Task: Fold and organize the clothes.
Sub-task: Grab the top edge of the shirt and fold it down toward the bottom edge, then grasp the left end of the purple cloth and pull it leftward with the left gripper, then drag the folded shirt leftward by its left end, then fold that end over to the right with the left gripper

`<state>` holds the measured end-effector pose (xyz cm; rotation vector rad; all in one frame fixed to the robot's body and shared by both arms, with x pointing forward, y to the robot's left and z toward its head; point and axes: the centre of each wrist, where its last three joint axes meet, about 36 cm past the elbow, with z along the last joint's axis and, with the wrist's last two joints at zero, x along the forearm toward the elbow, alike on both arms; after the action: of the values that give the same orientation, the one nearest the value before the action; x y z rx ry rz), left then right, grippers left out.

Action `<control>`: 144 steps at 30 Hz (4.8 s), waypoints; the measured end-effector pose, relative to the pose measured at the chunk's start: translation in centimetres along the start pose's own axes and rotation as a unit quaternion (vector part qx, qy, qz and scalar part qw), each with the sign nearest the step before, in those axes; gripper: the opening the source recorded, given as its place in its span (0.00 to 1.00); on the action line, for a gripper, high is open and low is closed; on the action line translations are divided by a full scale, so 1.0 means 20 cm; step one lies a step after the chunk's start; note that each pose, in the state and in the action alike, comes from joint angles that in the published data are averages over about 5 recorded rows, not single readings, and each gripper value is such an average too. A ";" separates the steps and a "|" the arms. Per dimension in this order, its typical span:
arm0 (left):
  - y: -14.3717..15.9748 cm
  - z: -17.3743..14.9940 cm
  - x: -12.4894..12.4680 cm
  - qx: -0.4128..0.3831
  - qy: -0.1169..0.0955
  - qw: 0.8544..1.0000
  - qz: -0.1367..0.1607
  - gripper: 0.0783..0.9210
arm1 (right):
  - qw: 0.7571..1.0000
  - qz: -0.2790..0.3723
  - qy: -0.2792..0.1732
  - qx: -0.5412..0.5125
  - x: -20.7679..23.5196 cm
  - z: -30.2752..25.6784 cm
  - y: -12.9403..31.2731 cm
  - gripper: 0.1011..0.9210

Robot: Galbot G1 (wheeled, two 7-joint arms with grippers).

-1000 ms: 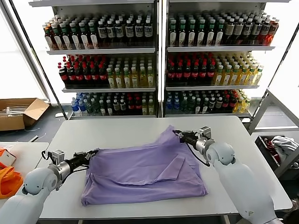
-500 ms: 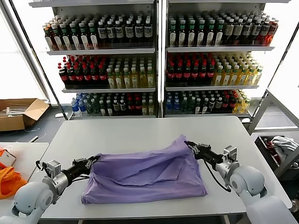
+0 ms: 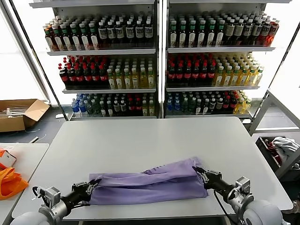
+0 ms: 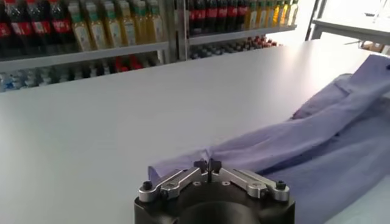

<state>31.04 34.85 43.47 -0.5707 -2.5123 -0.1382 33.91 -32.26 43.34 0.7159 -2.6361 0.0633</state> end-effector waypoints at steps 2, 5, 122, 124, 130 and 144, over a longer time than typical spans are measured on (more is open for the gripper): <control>-0.01 0.00 0.01 -0.002 -0.001 1.000 -0.005 0.20 | 1.000 0.006 -0.002 0.003 0.02 0.00 0.01 0.14; -0.02 -0.02 0.04 -0.007 -0.005 1.000 -0.014 0.30 | 1.000 0.017 -0.011 0.009 0.04 -0.01 0.02 0.24; -0.39 -0.29 -0.27 0.210 -0.084 0.973 0.050 0.04 | 0.966 0.158 -0.205 -0.015 0.24 0.07 0.19 0.88; -0.43 -0.30 -0.30 0.217 -0.081 0.971 0.064 0.04 | 0.966 0.159 -0.205 -0.014 0.24 0.07 0.19 0.88; -0.52 -0.28 -0.40 0.233 -0.063 0.966 0.088 0.04 | 0.965 0.160 -0.209 -0.014 0.25 0.06 0.19 0.88; -0.63 -0.16 -0.46 0.237 -0.036 0.963 0.127 0.44 | 0.964 0.157 -0.213 -0.010 0.26 0.03 0.21 0.88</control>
<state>34.16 19.44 41.45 -0.6920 -2.3905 0.5734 27.50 -31.22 45.02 0.3231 -3.1368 -0.0311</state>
